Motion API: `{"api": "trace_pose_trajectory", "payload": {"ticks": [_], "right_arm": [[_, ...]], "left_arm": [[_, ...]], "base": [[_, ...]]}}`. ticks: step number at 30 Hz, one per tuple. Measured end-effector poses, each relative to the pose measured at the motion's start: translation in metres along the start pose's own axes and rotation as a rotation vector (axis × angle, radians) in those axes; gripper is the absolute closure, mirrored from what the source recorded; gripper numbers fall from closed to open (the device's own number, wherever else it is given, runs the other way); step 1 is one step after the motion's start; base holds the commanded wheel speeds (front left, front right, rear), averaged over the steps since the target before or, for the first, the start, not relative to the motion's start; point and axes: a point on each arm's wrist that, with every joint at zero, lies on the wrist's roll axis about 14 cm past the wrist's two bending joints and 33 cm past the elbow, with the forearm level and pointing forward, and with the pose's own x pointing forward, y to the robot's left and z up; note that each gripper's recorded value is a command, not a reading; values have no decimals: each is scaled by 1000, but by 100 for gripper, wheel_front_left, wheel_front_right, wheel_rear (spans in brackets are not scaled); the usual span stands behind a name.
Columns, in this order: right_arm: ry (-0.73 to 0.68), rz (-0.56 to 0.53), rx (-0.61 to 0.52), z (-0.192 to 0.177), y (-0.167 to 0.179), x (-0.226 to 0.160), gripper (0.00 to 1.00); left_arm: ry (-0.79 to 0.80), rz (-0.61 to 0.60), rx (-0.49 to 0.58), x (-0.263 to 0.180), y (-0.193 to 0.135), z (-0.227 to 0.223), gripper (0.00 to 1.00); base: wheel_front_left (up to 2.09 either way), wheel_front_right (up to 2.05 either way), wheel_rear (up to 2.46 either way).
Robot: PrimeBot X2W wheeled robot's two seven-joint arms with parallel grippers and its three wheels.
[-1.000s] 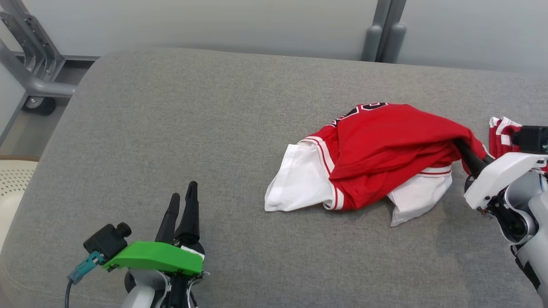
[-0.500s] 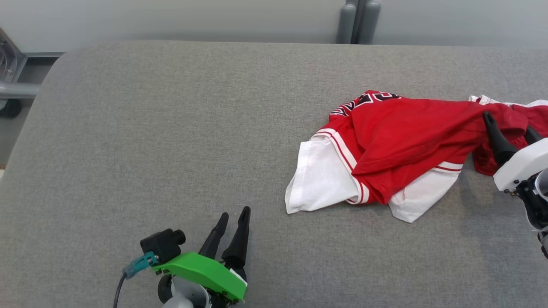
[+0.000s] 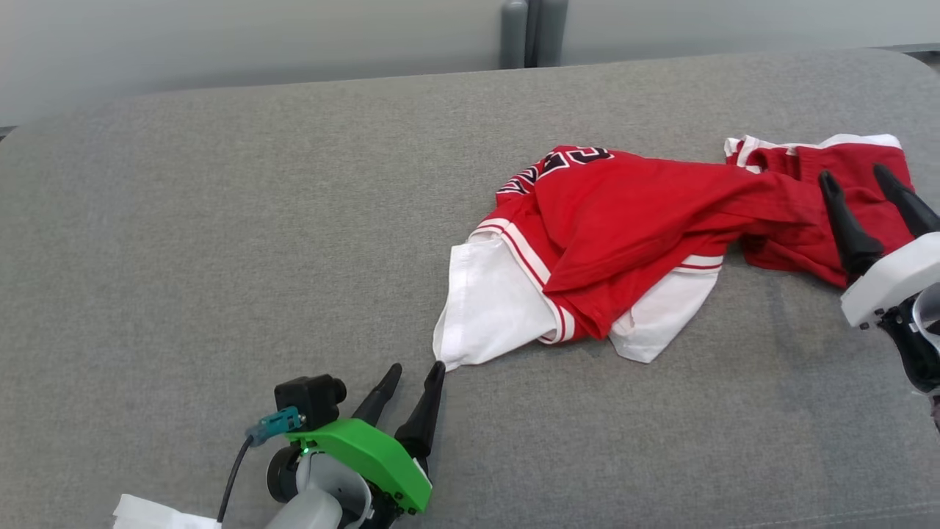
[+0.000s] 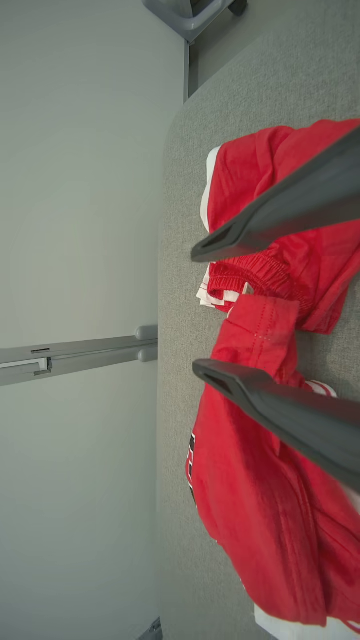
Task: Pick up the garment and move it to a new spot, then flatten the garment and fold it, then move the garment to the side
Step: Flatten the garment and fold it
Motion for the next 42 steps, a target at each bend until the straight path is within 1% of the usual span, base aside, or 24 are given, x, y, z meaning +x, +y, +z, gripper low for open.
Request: {"api": "trace_pose_trajectory", "payload": {"ticks": [3, 6, 9, 13, 20, 21, 22, 23, 24, 29, 36, 42], "right_arm": [[-52, 21, 20, 9, 10, -9, 0], [-69, 40, 40, 9, 19, -15, 0], [-73, 51, 56, 8, 26, -22, 0], [-69, 53, 68, 3, 29, -31, 0], [-42, 81, 70, -10, 40, -33, 0], [-28, 100, 69, -15, 46, -35, 0], [-14, 116, 69, -21, 52, -36, 0], [0, 133, 67, -26, 59, -38, 0], [11, 151, 64, -30, 65, -39, 0], [47, 263, 8, -43, 98, -41, 0], [82, 481, -88, -61, 161, -49, 0], [108, 592, -151, -75, 190, -50, 0]], "left_arm": [[40, -34, 47, 10, -8, -9, 0], [73, -50, 83, 17, -11, -16, 0], [110, -50, 119, 20, -9, -26, 0], [115, -28, 158, 31, -5, -26, 0], [144, -9, 181, 43, 3, -32, 0], [146, -10, 181, 44, 3, -33, 13], [149, -10, 181, 44, 4, -34, 54], [152, -13, 181, 44, 3, -35, 78], [154, -16, 182, 44, 3, -36, 100], [161, -50, 187, 45, -2, -36, 100], [120, -41, 150, 41, 5, -25, 100], [105, -46, 144, 34, 6, -21, 100]], "base": [[0, 0, 0], [0, 0, 0], [0, 0, 0], [0, 0, 0], [0, 0, 0], [0, 0, 0], [0, 0, 0], [0, 0, 0], [0, 0, 0], [0, 0, 0], [0, 0, 0], [0, 0, 0]]}}
